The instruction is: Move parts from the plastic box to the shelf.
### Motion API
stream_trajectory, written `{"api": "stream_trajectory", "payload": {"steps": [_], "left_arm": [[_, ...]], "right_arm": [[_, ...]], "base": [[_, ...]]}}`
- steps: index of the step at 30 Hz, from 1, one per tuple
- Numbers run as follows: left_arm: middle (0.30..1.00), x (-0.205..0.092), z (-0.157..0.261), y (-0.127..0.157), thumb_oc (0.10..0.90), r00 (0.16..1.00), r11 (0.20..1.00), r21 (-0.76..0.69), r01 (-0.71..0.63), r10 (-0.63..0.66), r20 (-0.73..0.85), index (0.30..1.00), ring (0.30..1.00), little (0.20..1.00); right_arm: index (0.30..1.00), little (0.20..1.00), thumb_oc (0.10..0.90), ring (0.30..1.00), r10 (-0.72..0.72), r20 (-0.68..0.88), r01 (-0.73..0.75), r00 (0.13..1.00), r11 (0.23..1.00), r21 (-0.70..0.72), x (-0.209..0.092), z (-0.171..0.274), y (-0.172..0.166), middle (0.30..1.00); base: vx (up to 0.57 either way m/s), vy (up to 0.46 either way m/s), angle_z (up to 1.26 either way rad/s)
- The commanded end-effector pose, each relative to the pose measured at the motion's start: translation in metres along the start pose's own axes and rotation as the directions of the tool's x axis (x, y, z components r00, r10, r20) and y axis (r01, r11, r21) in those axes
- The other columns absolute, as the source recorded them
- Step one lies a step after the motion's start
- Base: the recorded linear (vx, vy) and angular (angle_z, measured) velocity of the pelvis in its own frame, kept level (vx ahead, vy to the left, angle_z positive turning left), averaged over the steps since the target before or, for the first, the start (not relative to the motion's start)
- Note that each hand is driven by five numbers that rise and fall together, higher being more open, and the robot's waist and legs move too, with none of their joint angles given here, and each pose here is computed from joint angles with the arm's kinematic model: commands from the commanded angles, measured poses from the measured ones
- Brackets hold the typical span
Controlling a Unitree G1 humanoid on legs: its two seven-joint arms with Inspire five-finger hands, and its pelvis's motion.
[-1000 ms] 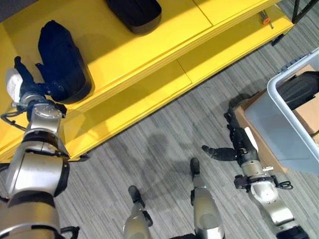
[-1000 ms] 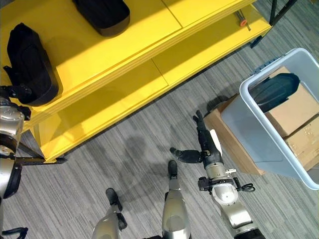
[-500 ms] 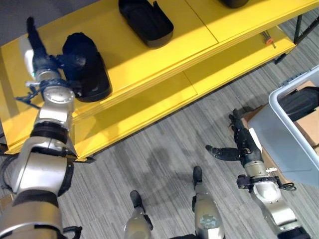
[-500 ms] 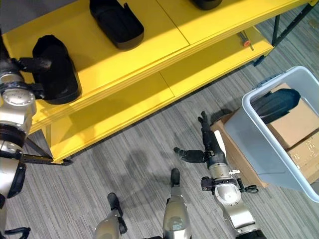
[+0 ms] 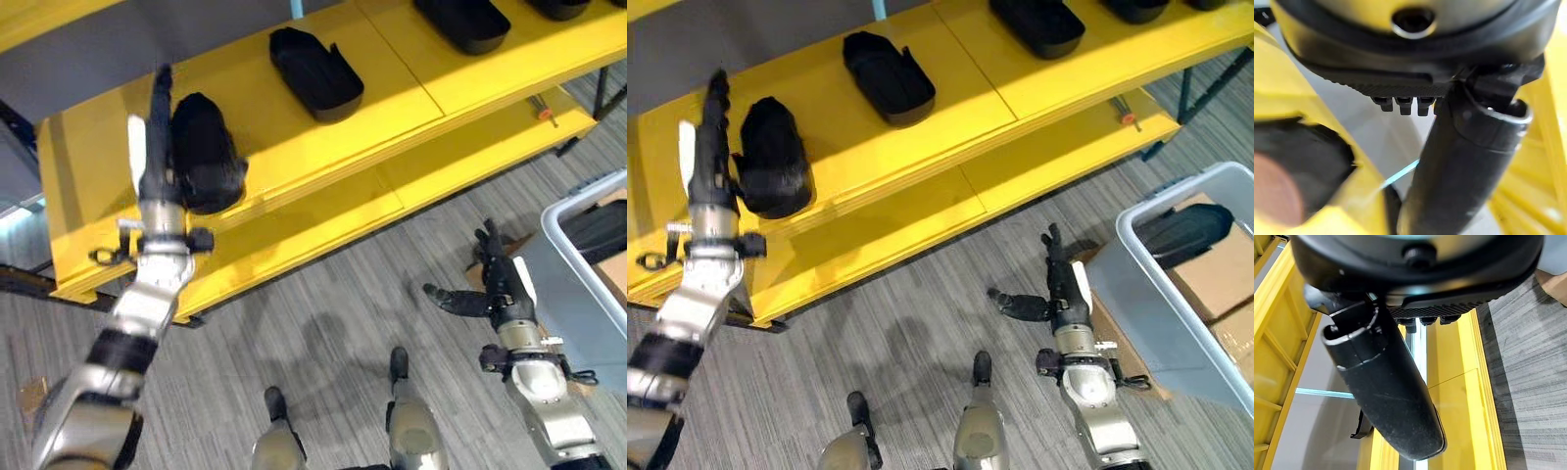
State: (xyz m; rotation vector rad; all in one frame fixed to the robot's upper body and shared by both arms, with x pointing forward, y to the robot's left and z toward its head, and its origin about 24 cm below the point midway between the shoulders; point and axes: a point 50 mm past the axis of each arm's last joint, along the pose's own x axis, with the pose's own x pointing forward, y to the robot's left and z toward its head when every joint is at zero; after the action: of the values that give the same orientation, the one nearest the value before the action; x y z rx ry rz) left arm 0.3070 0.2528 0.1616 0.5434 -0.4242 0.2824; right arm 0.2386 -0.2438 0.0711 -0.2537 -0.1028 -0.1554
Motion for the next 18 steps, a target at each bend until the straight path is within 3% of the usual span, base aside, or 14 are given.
{"api": "stream_trajectory", "payload": {"steps": [1, 5, 9, 18], "left_arm": [[1.000, 0.017, 0.031, 0.026, 0.900, 0.977, 0.987, 0.140, -0.073, 0.043, 0.209, 1.000, 1.000, 1.000], [1.000, -0.017, 0.015, 0.012, 0.900, 0.984, 0.974, 0.228, -0.004, -0.037, 0.174, 1.000, 1.000, 1.000], [1.000, -0.036, 0.015, 0.003, 0.900, 0.968, 0.901, 0.434, -0.008, -0.103, 0.231, 1.000, 1.000, 1.000], [1.000, -0.074, -0.005, -0.015, 0.900, 0.964, 0.821, 0.562, 0.104, -0.221, 0.145, 1.000, 1.000, 1.000]], "right_arm": [[1.000, 1.000, 0.900, 1.000, -0.028, 0.158, 0.026, 0.987, 1.000, 0.013, 0.006, 0.027, -0.011, 1.000], [1.000, 1.000, 0.900, 1.000, -0.029, 0.150, 0.027, 0.988, 1.000, 0.014, 0.005, 0.025, -0.012, 1.000], [1.000, 1.000, 0.900, 1.000, -0.024, 0.144, 0.023, 0.989, 1.000, 0.006, 0.002, 0.022, -0.012, 1.000], [1.000, 1.000, 0.900, 1.000, -0.038, 0.115, 0.036, 0.993, 0.999, 0.021, -0.006, 0.015, -0.009, 1.000]], "base": [[-0.02, -0.041, 0.08], [-0.05, -0.044, 0.13], [-0.03, -0.055, 0.09], [0.00, -0.023, -0.01]]}}
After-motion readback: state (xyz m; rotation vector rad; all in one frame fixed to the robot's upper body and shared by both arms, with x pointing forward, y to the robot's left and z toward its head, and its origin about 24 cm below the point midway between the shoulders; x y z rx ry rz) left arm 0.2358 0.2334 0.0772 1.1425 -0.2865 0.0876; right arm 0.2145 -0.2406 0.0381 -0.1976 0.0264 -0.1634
